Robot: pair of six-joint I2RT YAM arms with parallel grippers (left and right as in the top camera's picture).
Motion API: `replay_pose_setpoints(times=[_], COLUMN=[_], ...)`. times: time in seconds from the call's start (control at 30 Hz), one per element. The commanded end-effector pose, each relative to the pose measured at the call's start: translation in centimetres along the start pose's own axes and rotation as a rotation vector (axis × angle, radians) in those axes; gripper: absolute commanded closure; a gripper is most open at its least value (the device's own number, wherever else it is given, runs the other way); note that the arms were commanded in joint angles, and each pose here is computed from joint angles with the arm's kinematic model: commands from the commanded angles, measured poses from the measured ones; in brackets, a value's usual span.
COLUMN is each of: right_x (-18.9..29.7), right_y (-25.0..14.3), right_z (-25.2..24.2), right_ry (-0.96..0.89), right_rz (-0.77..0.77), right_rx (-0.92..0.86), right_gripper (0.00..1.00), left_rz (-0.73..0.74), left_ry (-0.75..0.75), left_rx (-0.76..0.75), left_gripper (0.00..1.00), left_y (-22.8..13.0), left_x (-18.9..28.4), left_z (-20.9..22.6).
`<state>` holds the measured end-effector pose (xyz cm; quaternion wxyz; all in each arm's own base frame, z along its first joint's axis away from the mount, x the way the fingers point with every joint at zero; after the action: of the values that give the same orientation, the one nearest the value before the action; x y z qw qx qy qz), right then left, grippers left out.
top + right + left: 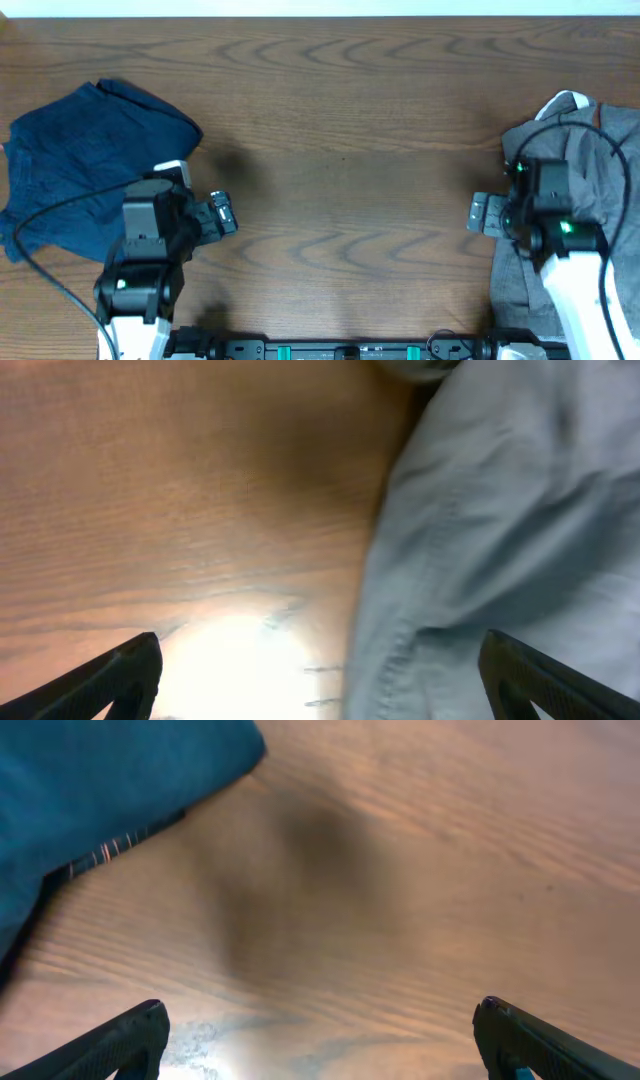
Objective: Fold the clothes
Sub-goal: 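Grasp the grey shorts with the right gripper and drag them toward center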
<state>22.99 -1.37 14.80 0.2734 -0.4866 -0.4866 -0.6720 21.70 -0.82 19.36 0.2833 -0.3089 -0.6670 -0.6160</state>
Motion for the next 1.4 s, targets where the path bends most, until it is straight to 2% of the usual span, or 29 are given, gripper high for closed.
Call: replay_pose_setpoints(times=[0.0,0.13,0.2,0.37,0.53,0.73,0.77,0.8,0.87,1.03,1.17,1.3,1.37], right_x=[-1.6,-3.5,-4.8,-7.3,-9.0,-9.9,-10.0,-10.1,-10.7,-11.7,-10.1,-7.3,-6.1], right_y=[-0.7,-1.6,-2.0,-2.9,-3.5,-4.0,-4.0,-4.0,-3.8,-1.3,3.3,6.4,6.3], right_z=[-0.2,-4.3,-5.1,-5.5,-5.5,-5.5,-5.3,-5.0,-3.4,4.2,10.8,16.4,18.5], right_ry=[-0.03,-0.362,-0.416,-0.464,-0.491,-0.493,-0.482,-0.454,-0.328,0.255,0.674,0.897,0.96], right_rz=[0.106,0.15,0.197,0.294,0.344,0.374,0.378,0.383,0.408,0.401,0.242,0.047,0.0], right_rx=[-0.062,-0.311,-0.33,-0.325,-0.311,-0.308,-0.312,-0.322,-0.314,-0.249,-0.235,-0.159,-0.088], right_gripper=[0.02,0.05,0.07,0.18,0.41,0.82,0.93,0.99,0.99,0.99,0.99,0.98,0.92], left_rz=[0.016,0.036,0.04,0.039,0.039,0.038,0.038,0.036,0.027,-0.053,-0.129,-0.15,-0.142], left_ry=[-0.004,-0.003,-0.002,-0.002,-0.002,-0.002,-0.002,-0.002,-0.003,-0.007,-0.011,-0.012,-0.012], left_rx=[0.014,0.015,0.015,0.015,0.015,0.015,0.015,0.015,0.014,0.009,0.004,0.003,0.003], left_gripper=[0.02,0.02,0.02,0.02,0.02,0.02,0.02,0.02,0.02,0.02,0.02,0.02,0.02], left_y=[0.4,0.3,0.2,0.2,0.2,0.3,0.3,0.3,0.5,2.1,3.6,4.3,4.2], left_x=[-0.2,-0.6,-0.7,-0.7,-0.7,-0.7,-0.7,-0.7,-0.7,-0.7,-0.7,-1.0,-1.3], left_z=[0.0,0.0,0.0,0.0,0.0,0.0,0.0,0.0,0.0,0.0,-0.1,-0.1,-0.1])
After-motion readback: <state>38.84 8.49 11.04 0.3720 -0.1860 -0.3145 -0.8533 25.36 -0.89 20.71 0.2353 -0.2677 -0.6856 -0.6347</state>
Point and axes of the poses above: each gripper's point midway between its finger pads, its own x axis back along the fingers, its own z axis along the line the jaws close on, y = z × x, the point moved 5 cm from there along x, back along the fingers, and after that the axes turned 13 degrees about -x, right-handed, at the moved point
